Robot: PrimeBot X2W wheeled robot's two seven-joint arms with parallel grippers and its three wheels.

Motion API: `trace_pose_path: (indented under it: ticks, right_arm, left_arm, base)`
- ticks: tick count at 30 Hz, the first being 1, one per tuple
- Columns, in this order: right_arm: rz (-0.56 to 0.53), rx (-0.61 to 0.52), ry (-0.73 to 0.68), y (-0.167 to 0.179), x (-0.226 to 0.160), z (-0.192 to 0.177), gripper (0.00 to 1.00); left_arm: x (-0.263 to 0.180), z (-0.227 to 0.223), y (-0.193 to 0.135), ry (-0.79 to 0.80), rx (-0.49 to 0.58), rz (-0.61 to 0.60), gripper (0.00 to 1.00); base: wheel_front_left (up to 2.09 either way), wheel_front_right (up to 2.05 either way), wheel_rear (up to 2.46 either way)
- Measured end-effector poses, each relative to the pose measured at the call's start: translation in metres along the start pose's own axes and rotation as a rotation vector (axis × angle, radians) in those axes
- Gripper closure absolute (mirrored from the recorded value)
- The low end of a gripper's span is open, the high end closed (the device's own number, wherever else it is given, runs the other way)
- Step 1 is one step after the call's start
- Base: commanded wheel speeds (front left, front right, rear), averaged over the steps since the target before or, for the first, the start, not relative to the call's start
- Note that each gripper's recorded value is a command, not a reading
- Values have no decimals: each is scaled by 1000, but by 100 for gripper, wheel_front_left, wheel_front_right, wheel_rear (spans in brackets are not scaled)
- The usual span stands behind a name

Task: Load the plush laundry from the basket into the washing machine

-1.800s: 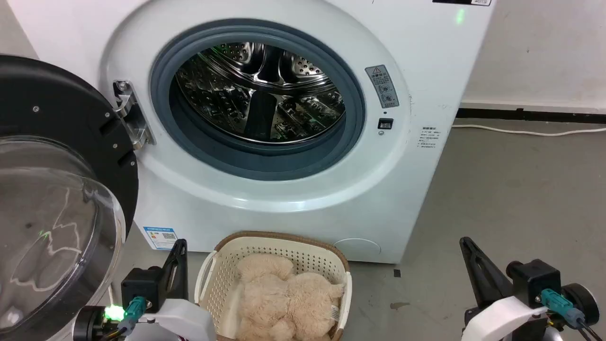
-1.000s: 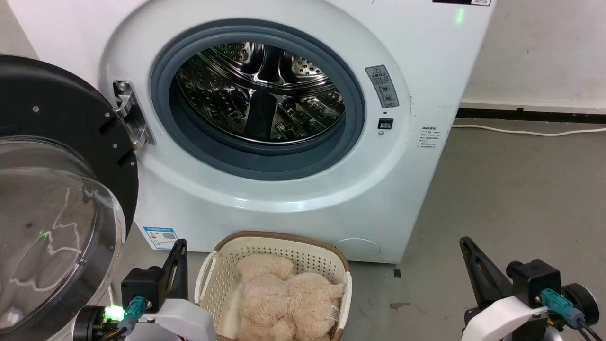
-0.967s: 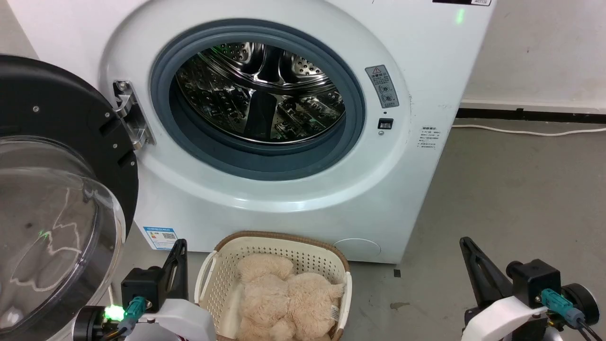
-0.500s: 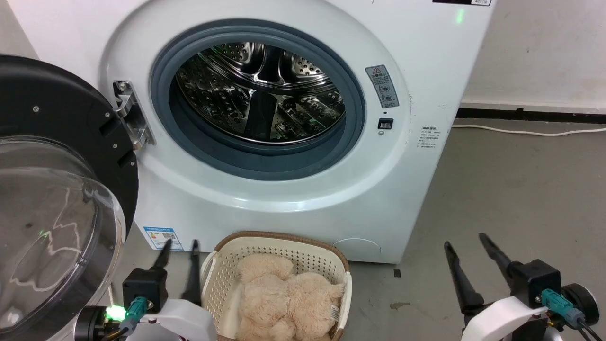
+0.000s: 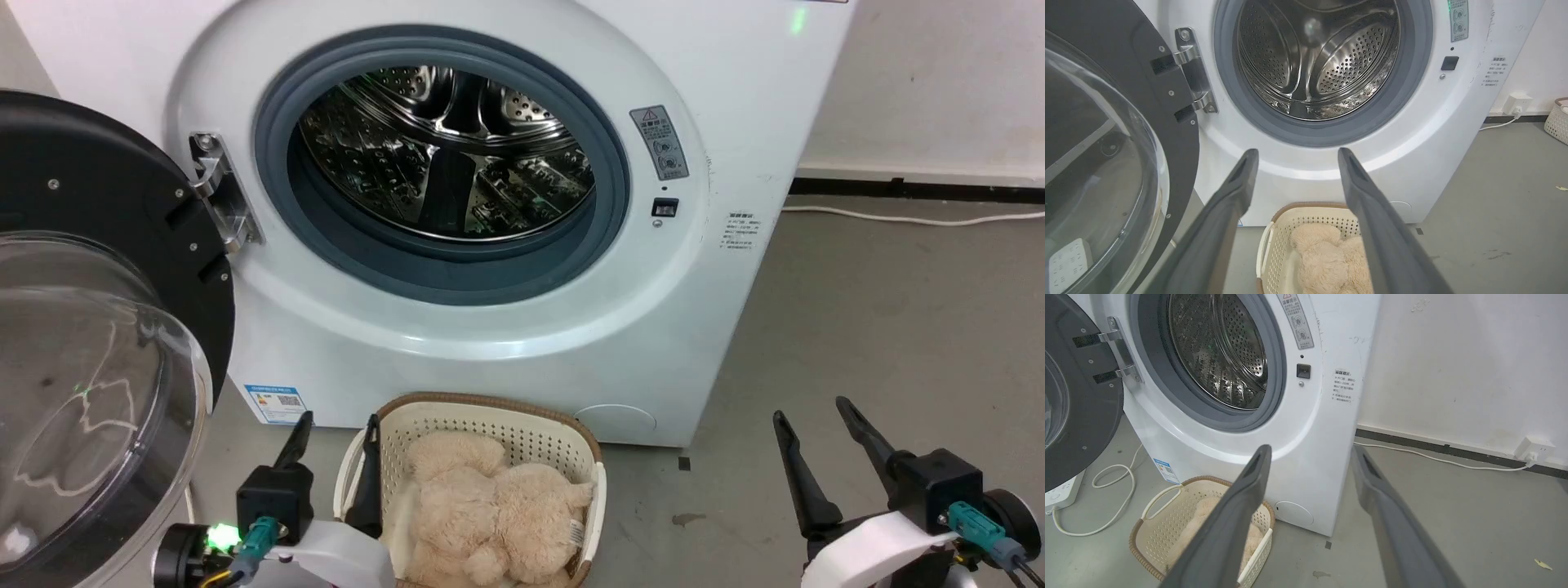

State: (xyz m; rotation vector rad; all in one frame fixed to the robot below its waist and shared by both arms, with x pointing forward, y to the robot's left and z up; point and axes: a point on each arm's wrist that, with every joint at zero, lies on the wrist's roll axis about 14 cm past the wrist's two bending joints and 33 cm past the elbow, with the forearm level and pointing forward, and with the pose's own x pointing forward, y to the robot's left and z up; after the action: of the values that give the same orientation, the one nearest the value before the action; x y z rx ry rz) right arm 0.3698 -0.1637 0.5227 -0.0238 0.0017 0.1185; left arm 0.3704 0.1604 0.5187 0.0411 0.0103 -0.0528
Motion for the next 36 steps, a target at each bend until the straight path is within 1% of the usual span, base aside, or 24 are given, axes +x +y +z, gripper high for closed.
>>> trace_pose_path:
  ticks: [9, 18, 25, 34, 36]
  right_arm:
    - [-21, 33, 16, -7, 3, -10, 0]
    - [-43, 58, 55, -14, 5, -28, 0]
    - [-66, 72, 74, -21, 9, -37, 0]
    - [-99, 111, 90, -31, 12, -49, 0]
    - [-104, 122, 94, -32, 14, -52, 0]
  left_arm:
    - [10, -28, -20, 76, -5, -61, 0]
    - [24, -69, -41, 188, -6, -127, 0]
    - [28, -111, -60, 320, -5, -198, 0]
    - [36, -154, -74, 451, -7, -256, 0]
    - [34, -166, -79, 505, -17, -277, 0]
  base:
    - [0, 0, 0]
    - [0, 0, 0]
    - [0, 0, 0]
    - [0, 0, 0]
    - [0, 0, 0]
